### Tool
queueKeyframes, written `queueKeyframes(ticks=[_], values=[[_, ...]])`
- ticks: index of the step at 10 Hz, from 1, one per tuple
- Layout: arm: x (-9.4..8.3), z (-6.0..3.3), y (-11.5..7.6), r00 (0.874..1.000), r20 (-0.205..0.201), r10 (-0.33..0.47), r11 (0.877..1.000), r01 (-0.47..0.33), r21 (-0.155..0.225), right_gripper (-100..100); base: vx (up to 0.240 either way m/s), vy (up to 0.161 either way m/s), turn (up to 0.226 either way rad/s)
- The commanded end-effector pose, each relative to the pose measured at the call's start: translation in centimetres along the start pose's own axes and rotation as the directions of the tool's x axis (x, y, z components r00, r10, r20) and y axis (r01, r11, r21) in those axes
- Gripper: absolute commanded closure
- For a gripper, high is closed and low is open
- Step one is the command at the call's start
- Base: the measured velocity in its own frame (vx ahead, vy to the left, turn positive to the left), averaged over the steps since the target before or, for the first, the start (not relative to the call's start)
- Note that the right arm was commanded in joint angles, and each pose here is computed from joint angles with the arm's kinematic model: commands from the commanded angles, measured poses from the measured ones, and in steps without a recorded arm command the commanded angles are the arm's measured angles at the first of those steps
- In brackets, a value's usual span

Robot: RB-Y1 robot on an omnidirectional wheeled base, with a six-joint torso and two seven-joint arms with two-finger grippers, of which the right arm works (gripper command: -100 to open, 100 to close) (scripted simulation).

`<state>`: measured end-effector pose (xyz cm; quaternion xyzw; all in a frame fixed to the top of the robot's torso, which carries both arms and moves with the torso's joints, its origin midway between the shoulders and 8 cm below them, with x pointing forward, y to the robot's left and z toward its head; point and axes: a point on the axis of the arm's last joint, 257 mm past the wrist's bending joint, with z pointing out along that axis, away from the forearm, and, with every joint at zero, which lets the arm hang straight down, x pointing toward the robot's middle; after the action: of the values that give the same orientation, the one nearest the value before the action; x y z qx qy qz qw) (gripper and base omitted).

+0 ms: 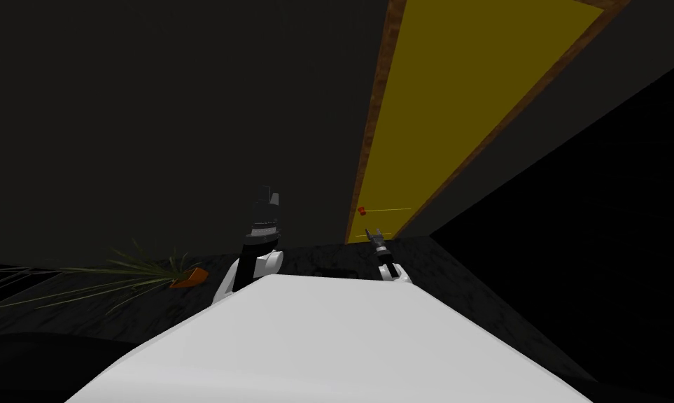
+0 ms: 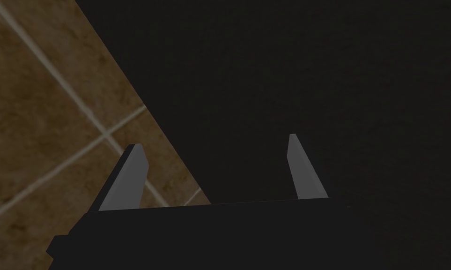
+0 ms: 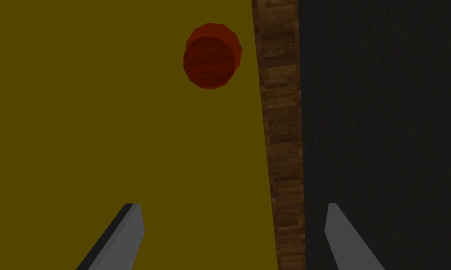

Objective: Pull the door open

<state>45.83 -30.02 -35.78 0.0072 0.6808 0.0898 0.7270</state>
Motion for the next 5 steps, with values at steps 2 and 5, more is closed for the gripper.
queueKeyframes(ticks=[2,5], values=[[0.9,-0.15,-0.1,0.999,-0.018,-0.034,0.999,0.034,-0.001,-100,0.081,-0.018,0.011],[1.9,-0.38,-0.2,0.996,-0.042,-0.076,0.997,0.076,-0.003,-100,0.078,-0.020,0.014]])
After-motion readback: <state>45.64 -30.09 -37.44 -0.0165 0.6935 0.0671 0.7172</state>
